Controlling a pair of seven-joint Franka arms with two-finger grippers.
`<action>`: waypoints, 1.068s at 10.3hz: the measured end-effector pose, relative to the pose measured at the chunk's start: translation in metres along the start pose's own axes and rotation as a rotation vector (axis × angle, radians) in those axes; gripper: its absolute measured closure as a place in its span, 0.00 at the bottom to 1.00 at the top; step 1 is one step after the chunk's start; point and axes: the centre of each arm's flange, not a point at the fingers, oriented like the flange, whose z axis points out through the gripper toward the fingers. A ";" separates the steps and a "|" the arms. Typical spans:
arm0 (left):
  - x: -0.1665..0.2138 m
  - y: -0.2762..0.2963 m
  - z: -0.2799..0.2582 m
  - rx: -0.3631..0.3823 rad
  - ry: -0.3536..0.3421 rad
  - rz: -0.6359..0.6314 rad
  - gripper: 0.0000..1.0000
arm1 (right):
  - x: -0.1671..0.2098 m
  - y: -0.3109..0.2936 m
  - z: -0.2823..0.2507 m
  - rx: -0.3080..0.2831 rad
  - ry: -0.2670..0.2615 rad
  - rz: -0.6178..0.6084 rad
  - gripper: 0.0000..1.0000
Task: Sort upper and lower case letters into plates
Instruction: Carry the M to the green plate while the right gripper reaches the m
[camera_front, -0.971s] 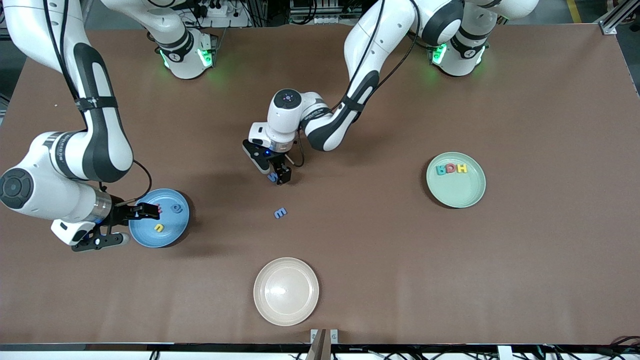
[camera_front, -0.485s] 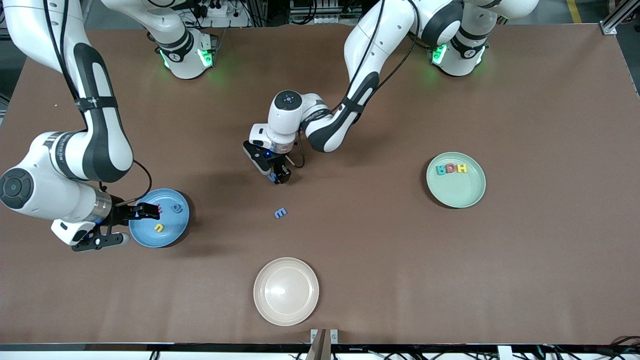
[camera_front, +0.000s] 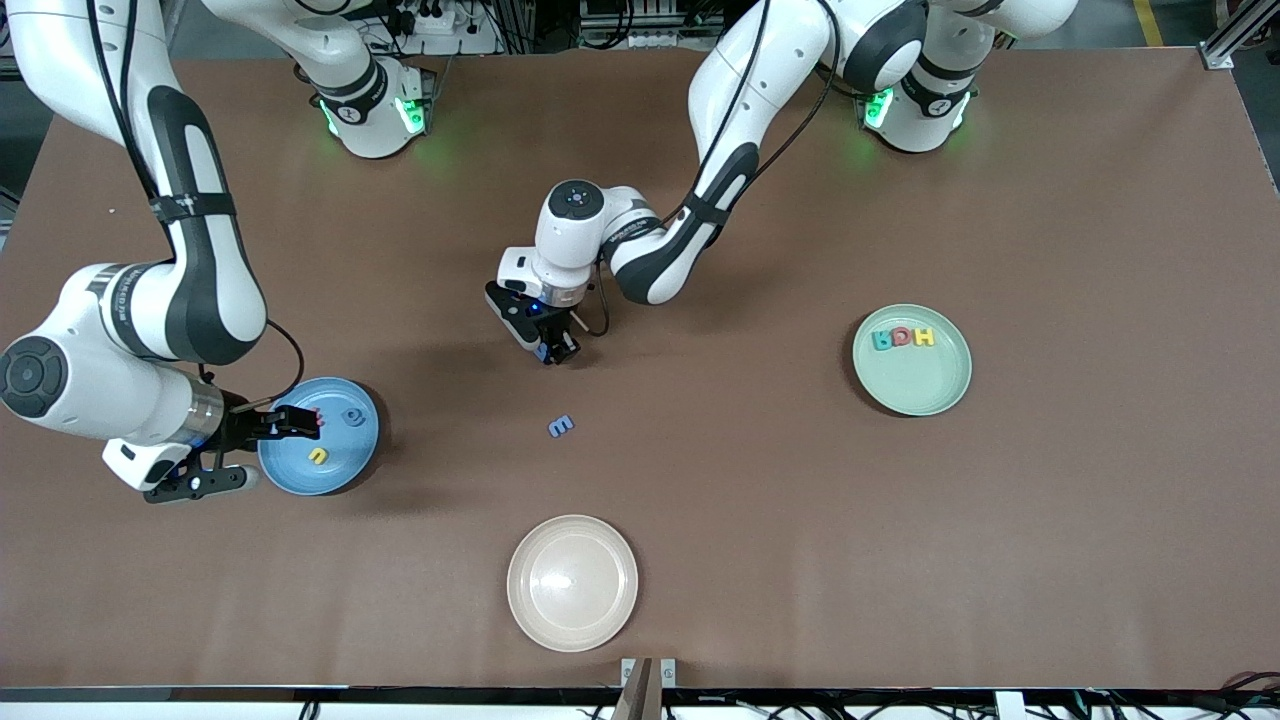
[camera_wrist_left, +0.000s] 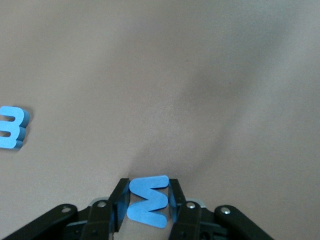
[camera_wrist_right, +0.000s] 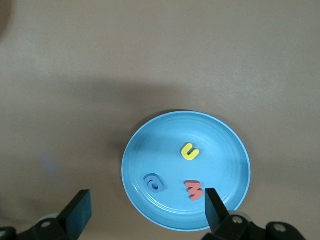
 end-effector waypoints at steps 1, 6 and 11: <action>0.000 0.000 0.000 0.000 -0.001 0.000 0.66 | 0.000 0.000 0.000 0.000 0.000 -0.001 0.00; 0.000 0.000 0.000 0.001 -0.005 0.000 0.66 | 0.001 -0.006 0.000 0.000 0.005 -0.008 0.00; 0.008 -0.012 -0.021 0.021 -0.114 -0.027 0.66 | 0.008 -0.038 0.005 0.001 0.024 0.136 0.00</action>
